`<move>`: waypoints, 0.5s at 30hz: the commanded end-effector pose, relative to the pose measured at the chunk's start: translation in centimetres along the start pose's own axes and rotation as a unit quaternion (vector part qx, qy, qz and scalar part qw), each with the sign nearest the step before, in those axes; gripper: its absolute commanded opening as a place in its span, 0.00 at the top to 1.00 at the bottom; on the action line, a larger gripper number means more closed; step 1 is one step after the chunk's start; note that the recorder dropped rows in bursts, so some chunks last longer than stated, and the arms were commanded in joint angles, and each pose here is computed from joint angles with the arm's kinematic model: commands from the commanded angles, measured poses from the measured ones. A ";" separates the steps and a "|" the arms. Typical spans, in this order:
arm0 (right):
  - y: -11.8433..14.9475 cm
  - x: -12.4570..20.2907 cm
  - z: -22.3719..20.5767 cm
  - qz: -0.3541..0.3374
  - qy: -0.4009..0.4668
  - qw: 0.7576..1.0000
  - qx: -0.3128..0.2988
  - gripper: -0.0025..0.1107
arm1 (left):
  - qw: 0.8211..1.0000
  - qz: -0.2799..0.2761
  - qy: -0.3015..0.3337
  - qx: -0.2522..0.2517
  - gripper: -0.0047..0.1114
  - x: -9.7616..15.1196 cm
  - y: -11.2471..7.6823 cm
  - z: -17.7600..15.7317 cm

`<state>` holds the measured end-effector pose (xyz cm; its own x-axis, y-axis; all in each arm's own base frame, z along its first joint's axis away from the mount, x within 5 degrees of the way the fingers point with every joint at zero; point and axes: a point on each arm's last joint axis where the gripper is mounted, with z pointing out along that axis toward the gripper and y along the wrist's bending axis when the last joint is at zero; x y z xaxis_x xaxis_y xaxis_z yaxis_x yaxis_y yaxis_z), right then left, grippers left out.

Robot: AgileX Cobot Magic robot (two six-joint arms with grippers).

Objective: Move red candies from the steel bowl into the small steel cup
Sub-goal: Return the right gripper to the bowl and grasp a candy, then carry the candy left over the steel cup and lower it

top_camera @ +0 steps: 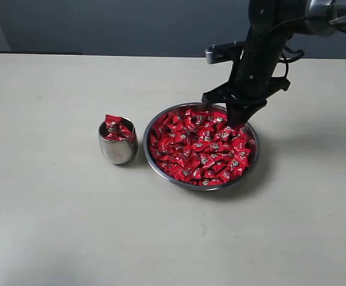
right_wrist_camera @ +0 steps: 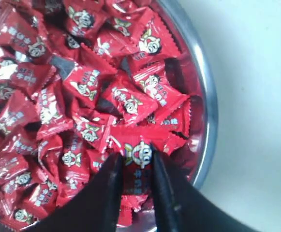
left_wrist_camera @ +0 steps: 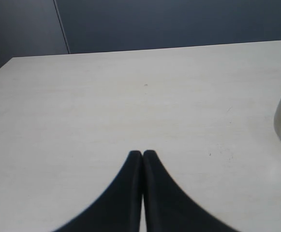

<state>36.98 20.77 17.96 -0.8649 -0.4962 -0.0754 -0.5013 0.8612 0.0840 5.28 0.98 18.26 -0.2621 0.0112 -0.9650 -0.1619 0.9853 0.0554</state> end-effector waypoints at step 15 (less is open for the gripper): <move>11.5 -1.9 -4.7 -0.173 -0.128 0.973 -0.078 0.98 | 1.000 0.000 -0.006 -0.001 0.96 0.0 0.0 0.0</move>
<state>33.08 29.33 22.62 -0.6671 -0.6803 -0.3036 -0.7385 0.6574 0.1496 5.28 0.98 18.26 -0.2621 0.0112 -0.9650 -0.1619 0.9853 0.0554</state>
